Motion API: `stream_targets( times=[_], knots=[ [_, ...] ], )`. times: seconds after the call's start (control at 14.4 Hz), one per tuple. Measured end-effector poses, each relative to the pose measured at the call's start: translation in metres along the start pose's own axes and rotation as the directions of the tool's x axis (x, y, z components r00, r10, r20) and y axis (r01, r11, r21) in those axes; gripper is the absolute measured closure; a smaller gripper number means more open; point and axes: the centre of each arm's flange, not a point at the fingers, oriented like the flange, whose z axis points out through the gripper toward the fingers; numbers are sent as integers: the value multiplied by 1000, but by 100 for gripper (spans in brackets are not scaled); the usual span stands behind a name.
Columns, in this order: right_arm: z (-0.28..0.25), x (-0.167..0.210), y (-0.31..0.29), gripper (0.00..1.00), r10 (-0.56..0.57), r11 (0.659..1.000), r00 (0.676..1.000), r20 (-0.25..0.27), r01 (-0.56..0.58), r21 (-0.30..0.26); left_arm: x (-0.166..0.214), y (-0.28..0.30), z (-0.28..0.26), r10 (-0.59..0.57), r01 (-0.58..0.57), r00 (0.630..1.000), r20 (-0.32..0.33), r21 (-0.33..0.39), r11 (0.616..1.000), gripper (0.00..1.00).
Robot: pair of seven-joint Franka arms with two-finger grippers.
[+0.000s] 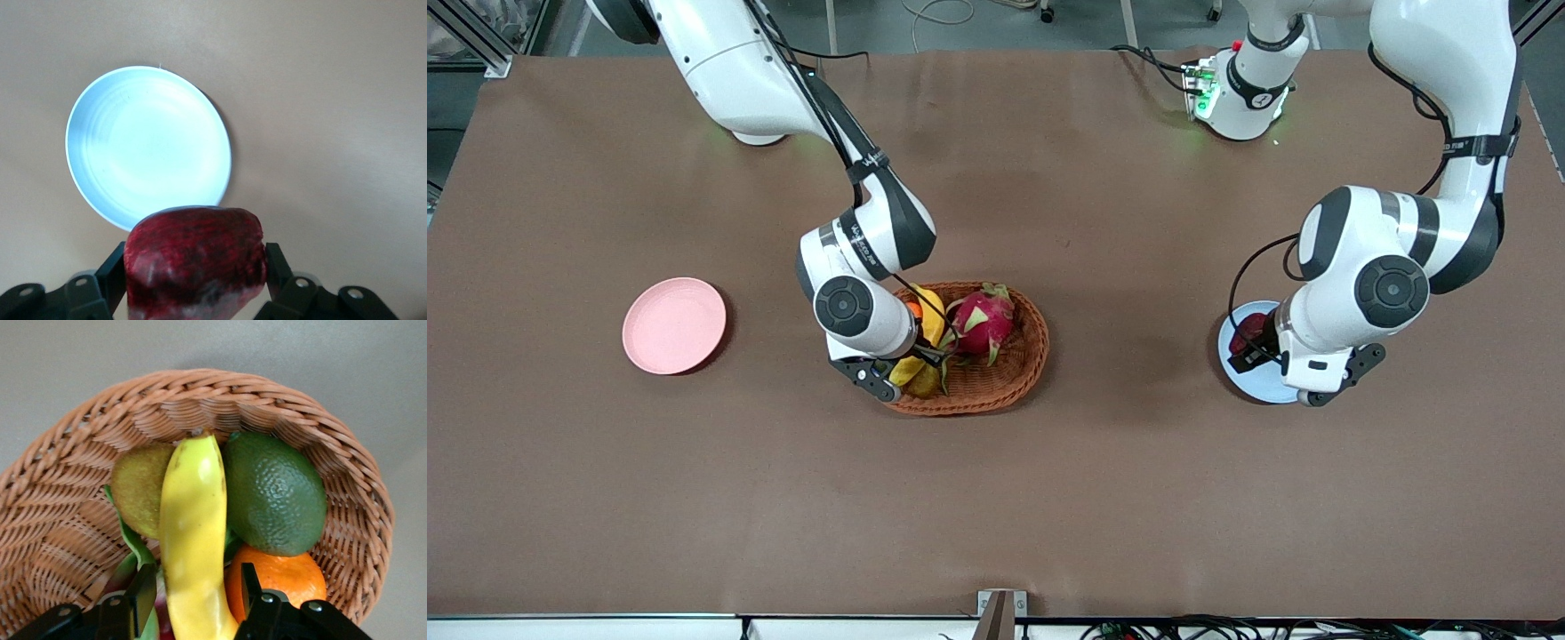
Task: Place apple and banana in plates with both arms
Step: 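Lower the dragon fruit onto the blue plate while the right gripper lifts the banana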
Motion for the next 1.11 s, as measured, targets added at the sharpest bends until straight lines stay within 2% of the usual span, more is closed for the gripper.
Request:
stream_targets(
  times=[0.35, 0.49, 0.56, 0.63, 0.77, 0.84, 0.97, 1.11],
  knots=[
    [3, 4, -3, 43, 18, 999, 1000, -4, -18, 39, 49, -89, 68, 81, -81, 997, 1, -34, 996, 16],
    [3, 4, -3, 46, 19, 999, 1000, -4, -18, 39, 47, -95, 92, 85, -84, 996, 18, -28, 996, 16],
    [4, 4, -3, 52, 19, 999, 1000, -4, -18, 39, 44, -91, 100, 92, -91, 995, 28, -25, 995, 16],
    [4, 4, -3, 52, 18, 999, 1000, -3, -18, 39, 42, -87, 106, 99, -99, 994, 35, -23, 995, 16],
    [4, 4, -3, 63, 16, 999, 1000, -4, -16, 39, 40, -83, 115, 106, -106, 993, 43, -20, 994, 16],
    [4, 4, -3, 63, 12, 999, 1000, -4, -12, 39, 40, -83, 117, 107, -106, 993, 43, -20, 994, 16],
    [3, 4, -3, 63, 7, 999, 1000, -4, -6, 40, 41, -83, 115, 106, -105, 994, 37, -23, 994, 3],
    [1, 4, -4, 63, 4, 999, 1000, -2, -4, 37, 46, -80, 103, 104, -104, 994, 16, -35, 994, 0]
  ],
)
